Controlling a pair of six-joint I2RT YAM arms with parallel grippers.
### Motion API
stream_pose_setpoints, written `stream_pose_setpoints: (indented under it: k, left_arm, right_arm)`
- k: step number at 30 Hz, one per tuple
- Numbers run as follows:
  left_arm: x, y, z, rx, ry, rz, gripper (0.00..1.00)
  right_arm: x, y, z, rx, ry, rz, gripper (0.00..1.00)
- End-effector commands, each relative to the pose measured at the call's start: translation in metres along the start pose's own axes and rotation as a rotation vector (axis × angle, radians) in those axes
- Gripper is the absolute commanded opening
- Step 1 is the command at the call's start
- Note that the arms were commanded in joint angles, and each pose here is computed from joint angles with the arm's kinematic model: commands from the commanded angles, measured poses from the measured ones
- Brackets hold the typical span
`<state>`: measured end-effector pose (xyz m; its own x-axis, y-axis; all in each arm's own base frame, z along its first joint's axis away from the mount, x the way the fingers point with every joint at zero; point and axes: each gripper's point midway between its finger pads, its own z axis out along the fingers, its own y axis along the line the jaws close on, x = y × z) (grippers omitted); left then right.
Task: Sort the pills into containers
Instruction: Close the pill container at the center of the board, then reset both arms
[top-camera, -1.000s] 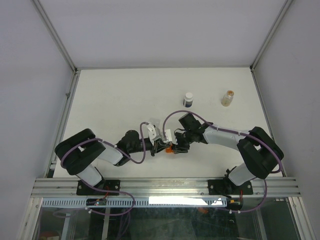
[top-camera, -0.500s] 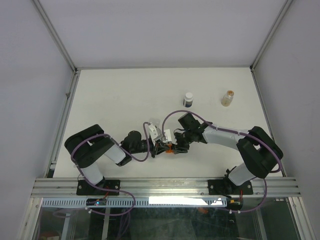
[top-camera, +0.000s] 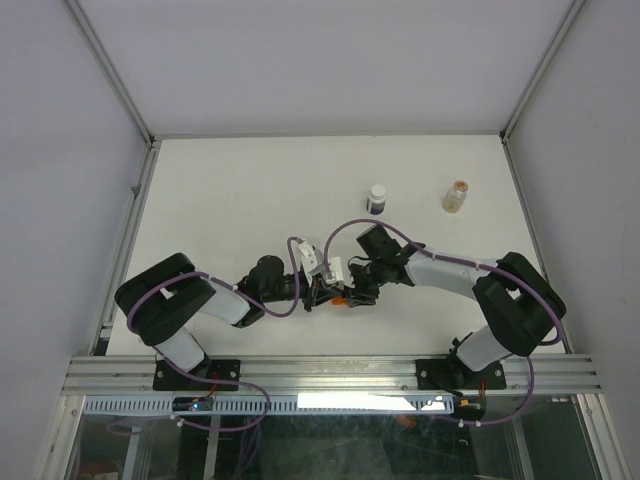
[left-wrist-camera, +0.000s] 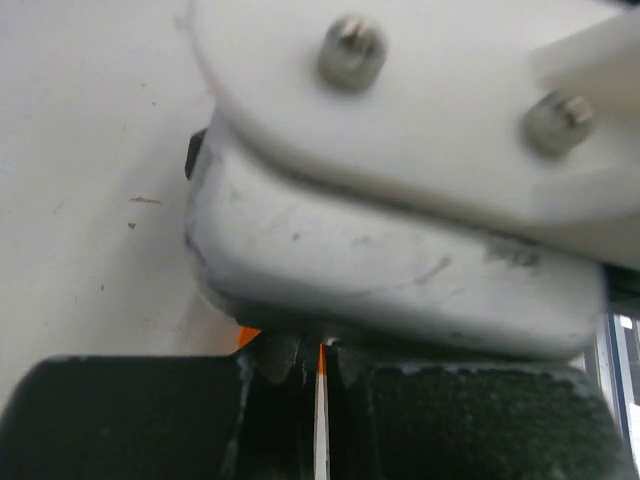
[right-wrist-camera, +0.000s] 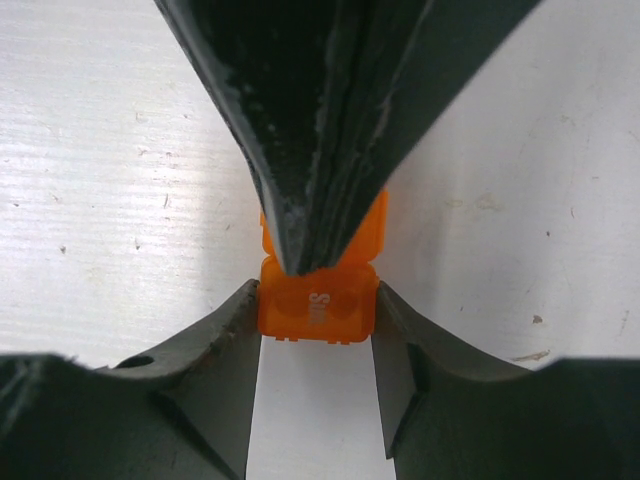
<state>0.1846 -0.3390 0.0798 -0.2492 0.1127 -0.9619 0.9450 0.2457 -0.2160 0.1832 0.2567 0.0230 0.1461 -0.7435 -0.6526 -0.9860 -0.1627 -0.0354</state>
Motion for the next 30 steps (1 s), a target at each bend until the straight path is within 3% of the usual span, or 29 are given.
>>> stream_pose_setpoints:
  k: [1,9,21,25,30]
  left_arm:
    - [0.052,-0.004,0.0,0.005,0.14,-0.139,0.0]
    - [0.053,-0.002,-0.006,-0.059,0.133,-0.19,0.0]
    - [-0.035,-0.009,-0.004,-0.019,-0.058,-0.056,0.0]
    - [-0.021,-0.007,-0.001,-0.016,-0.015,-0.083,0.0]
    - [0.046,-0.002,-0.005,-0.071,0.15,-0.296,0.0]
  right_arm:
    - [-0.012,-0.008,-0.001,0.011,-0.016,-0.013,0.43]
    - [-0.013,-0.008,-0.001,0.012,-0.017,-0.008,0.43]
    - [-0.012,-0.009,-0.001,0.015,-0.013,-0.004,0.43]
    - [-0.012,-0.009,-0.001,0.014,-0.013,-0.003,0.43]
    - [-0.012,-0.008,0.0,0.011,-0.013,-0.001,0.43]
